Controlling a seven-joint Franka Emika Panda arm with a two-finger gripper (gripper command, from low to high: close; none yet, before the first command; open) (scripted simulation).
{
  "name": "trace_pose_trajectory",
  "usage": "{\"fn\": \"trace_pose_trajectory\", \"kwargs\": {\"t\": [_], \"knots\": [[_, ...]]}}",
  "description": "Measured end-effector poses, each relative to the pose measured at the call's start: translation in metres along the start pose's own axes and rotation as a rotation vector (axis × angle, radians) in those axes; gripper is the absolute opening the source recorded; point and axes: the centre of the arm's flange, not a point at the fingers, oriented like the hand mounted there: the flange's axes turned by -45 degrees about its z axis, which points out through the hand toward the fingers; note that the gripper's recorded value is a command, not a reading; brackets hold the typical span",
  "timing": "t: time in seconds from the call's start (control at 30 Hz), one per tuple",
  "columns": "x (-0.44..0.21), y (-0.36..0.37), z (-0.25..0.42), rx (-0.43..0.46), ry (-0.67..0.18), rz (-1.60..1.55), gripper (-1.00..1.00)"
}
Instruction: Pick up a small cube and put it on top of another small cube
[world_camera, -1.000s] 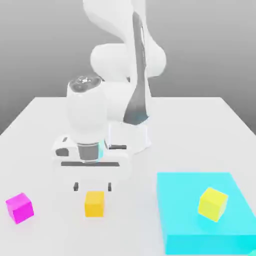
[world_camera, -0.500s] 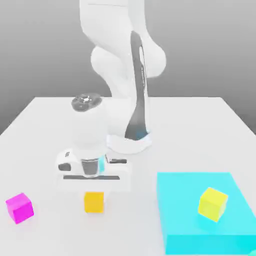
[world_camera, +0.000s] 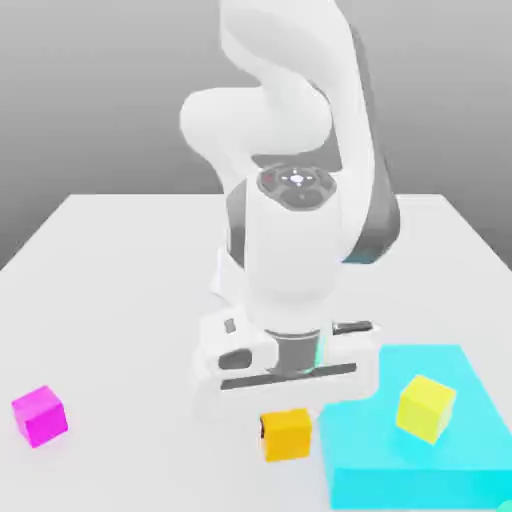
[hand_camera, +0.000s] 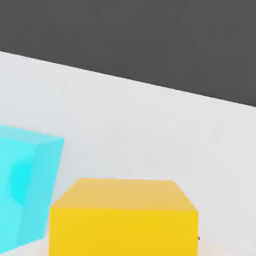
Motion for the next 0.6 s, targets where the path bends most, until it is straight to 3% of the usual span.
{"fn": "trace_pose_trajectory", "kwargs": {"t": [0.33,0.43,0.47,0.6], "knots": [[0.089,-0.17,-0.028,0.013,0.018,-0.183,-1.0],[0.094,-0.184,0.011,0.015,0.02,-0.193,-1.0],[0.094,-0.185,0.023,0.015,0.02,-0.195,1.0],[0.094,-0.185,0.023,0.015,0.02,-0.195,1.0]]}}
